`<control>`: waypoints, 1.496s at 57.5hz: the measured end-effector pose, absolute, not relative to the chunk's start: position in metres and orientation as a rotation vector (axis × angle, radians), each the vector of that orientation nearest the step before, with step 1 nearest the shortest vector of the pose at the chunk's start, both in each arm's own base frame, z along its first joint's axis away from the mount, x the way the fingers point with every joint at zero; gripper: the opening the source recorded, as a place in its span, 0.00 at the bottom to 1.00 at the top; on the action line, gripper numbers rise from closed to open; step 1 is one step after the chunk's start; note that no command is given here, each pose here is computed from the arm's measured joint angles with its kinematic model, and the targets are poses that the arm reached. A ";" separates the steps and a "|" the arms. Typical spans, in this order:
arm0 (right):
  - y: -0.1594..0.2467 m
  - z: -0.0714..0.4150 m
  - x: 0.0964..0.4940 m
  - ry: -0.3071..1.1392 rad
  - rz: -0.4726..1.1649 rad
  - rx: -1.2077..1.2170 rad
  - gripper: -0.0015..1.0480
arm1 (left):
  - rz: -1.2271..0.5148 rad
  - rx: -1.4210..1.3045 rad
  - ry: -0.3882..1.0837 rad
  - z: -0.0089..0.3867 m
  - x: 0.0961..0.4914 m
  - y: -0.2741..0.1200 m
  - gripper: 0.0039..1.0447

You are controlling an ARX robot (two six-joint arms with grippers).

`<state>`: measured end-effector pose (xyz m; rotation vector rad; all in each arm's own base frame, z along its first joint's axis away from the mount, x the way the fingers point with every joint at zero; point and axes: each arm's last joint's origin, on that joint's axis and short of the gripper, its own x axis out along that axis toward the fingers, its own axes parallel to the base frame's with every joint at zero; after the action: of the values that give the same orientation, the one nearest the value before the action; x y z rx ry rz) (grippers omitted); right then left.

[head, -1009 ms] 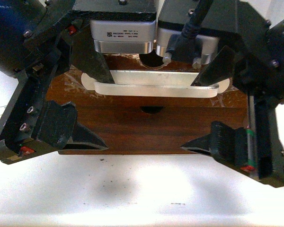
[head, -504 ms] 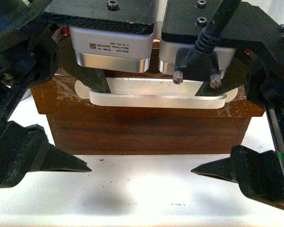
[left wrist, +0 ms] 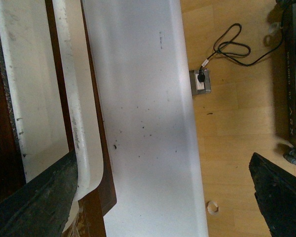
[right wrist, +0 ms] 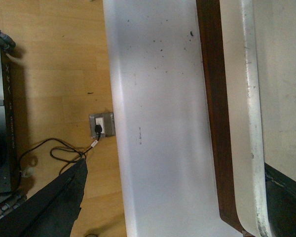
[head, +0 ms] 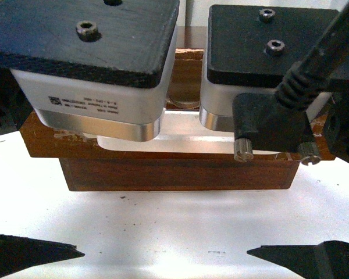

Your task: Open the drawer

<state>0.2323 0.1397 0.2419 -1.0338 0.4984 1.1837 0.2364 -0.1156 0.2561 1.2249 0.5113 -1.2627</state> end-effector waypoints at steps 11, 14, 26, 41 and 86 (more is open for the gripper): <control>0.136 0.241 0.230 0.444 1.142 -0.982 0.92 | -1.173 1.155 0.377 0.255 0.233 -0.116 0.95; 0.135 0.240 0.229 0.421 1.128 -0.948 0.92 | -1.149 1.093 0.318 0.255 0.231 -0.116 0.94; 0.125 0.245 0.220 0.331 1.106 -0.836 0.91 | -1.025 0.971 0.159 0.265 0.224 -0.109 0.94; 0.099 0.260 0.213 0.170 0.966 -0.749 0.91 | -0.796 0.811 0.050 0.276 0.223 -0.083 0.94; -0.001 0.188 0.108 0.106 0.506 -0.235 0.91 | -0.025 0.086 0.206 0.198 0.117 0.014 0.94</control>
<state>0.1085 -0.0011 0.1878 -0.2349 0.1056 0.5056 0.1166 0.0136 0.1977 0.0856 0.2065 -0.0250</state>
